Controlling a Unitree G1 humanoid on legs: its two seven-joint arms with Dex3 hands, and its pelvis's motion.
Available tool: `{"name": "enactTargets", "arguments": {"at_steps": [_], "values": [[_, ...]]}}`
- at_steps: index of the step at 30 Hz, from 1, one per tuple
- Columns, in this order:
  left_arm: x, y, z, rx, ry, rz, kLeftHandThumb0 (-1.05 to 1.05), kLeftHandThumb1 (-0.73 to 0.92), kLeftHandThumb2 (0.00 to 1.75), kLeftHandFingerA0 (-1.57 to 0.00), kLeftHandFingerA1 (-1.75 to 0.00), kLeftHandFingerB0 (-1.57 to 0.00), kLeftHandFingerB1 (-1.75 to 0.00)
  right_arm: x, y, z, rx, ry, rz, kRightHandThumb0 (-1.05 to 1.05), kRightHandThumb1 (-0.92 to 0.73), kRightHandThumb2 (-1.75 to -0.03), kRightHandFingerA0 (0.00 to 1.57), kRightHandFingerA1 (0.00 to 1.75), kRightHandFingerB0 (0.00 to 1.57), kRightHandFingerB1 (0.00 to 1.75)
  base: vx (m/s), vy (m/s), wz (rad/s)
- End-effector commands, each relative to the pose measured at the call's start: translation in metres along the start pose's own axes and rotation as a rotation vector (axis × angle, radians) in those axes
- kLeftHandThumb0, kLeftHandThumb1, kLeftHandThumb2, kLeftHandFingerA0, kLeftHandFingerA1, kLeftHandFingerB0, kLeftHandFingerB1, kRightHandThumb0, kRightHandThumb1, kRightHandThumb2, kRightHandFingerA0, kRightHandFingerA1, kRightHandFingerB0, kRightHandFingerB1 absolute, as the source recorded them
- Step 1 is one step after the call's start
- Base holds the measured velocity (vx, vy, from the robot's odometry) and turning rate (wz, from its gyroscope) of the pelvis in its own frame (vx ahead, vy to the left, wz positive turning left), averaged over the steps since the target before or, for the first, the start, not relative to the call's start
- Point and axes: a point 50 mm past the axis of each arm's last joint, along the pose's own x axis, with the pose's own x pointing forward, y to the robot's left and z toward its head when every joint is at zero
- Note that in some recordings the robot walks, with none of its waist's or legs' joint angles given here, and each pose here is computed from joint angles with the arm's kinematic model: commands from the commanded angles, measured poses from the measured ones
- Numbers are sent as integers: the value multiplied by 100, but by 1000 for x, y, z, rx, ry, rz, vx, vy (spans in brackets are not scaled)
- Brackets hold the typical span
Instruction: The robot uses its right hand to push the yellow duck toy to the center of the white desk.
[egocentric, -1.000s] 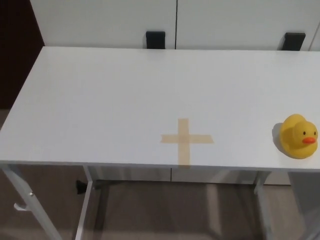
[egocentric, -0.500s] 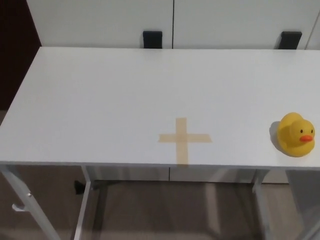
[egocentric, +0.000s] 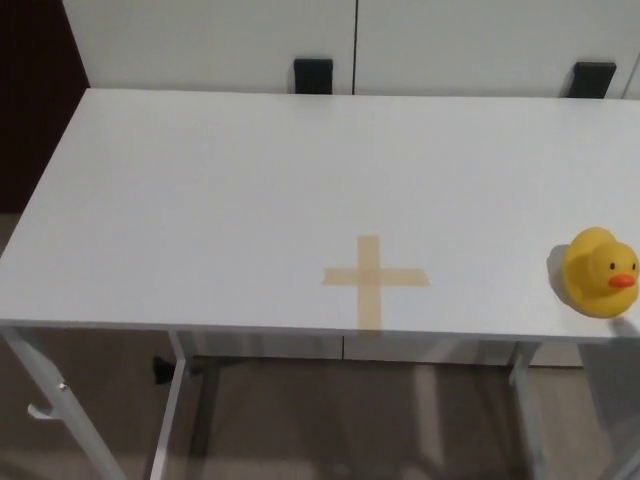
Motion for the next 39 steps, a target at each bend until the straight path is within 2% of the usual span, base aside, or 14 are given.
{"name": "enactTargets", "arguments": {"at_steps": [1, 7, 14, 16, 17, 19, 21, 29, 30, 33, 34, 37, 38, 39], "values": [[0, 5, 2, -19, -27, 15, -14, 61, 90, -84, -81, -84, -86, 15, 35, 4, -59, -10, 97, -80, -75, -117, 1, 22, 5, 23, 0, 0, 0], [0, 5, 1, -7, -25, 18, -15, 60, 88, -84, -83, -85, -86, 18, 56, -7, -87, -5, 159, -76, -73, -118, 0, 28, 6, 25, 0, 0, 0], [0, 8, 2, -1, -36, 16, -17, 59, 87, -84, -85, -88, -91, 17, 84, -20, -57, 36, 245, -89, -81, -121, 6, 18, 10, 19, 0, 0, 0], [0, 7, 3, 7, -38, 15, -16, 61, 86, -86, -86, -88, -88, 15, 91, -22, -40, 40, 262, -85, -80, -118, 0, 25, 9, 24, 0, 0, 0], [0, 7, 4, 7, -38, 14, -13, 59, 88, -87, -86, -90, -88, 15, 93, -22, -35, 47, 263, -87, -80, -86, 5, 28, 8, 24, 0, 0, 0], [1, 6, 5, 6, -38, 13, -13, 59, 88, -87, -86, -90, -88, 15, 95, -22, -31, 55, 261, -87, -80, -86, 5, 28, 8, 24, 0, 0, 0], [1, 6, 7, 15, -48, 13, -16, 59, 87, -88, -85, -88, -86, 18, 105, -25, -52, 72, 277, -78, -92, -76, 5, 32, 8, 28, 0, 0, 0], [1, 3, 6, 28, -44, 6, -16, 61, 85, -86, -82, -86, -86, 19, 126, -37, -69, 97, 306, -81, -92, -79, 6, 39, 9, 30, 0, 0, 0], [0, 2, 6, 28, -46, 5, -14, 58, 90, -86, -84, -89, -88, 19, 129, -38, -72, 103, 307, -87, -81, -117, 1, 47, 11, 36, 0, 0, 0], [0, 0, 4, 31, -44, 1, -12, 56, 95, -87, -84, -89, -88, 18, 136, -42, -82, 119, 310, -86, -82, -117, 4, 49, 6, 38, 0, 0, 0], [0, -1, 3, 20, -37, -4, -12, 56, 95, -87, -83, -87, -87, 16, 140, -46, -96, 135, 312, -36, -53, -114, 1, 52, 0, 49, 0, 0, 0], [0, -3, 2, 25, -36, -12, -12, 52, 104, -86, -86, -86, -88, 14, 141, -51, -108, 142, 312, -36, -53, -113, 1, 51, 0, 49, 0, 0, 0], [0, -4, 2, 30, -38, -13, -12, 59, 93, -86, -84, -88, -87, 13, 142, -53, -121, 148, 310, -81, -92, -74, 15, 42, 14, 31, 0, 0, 0], [0, -4, 2, 35, -36, -13, -13, 61, 91, -86, -82, -88, -87, 12, 143, -55, -124, 152, 309, -81, -92, -76, 14, 42, 15, 33, 0, 0, 0]]}}
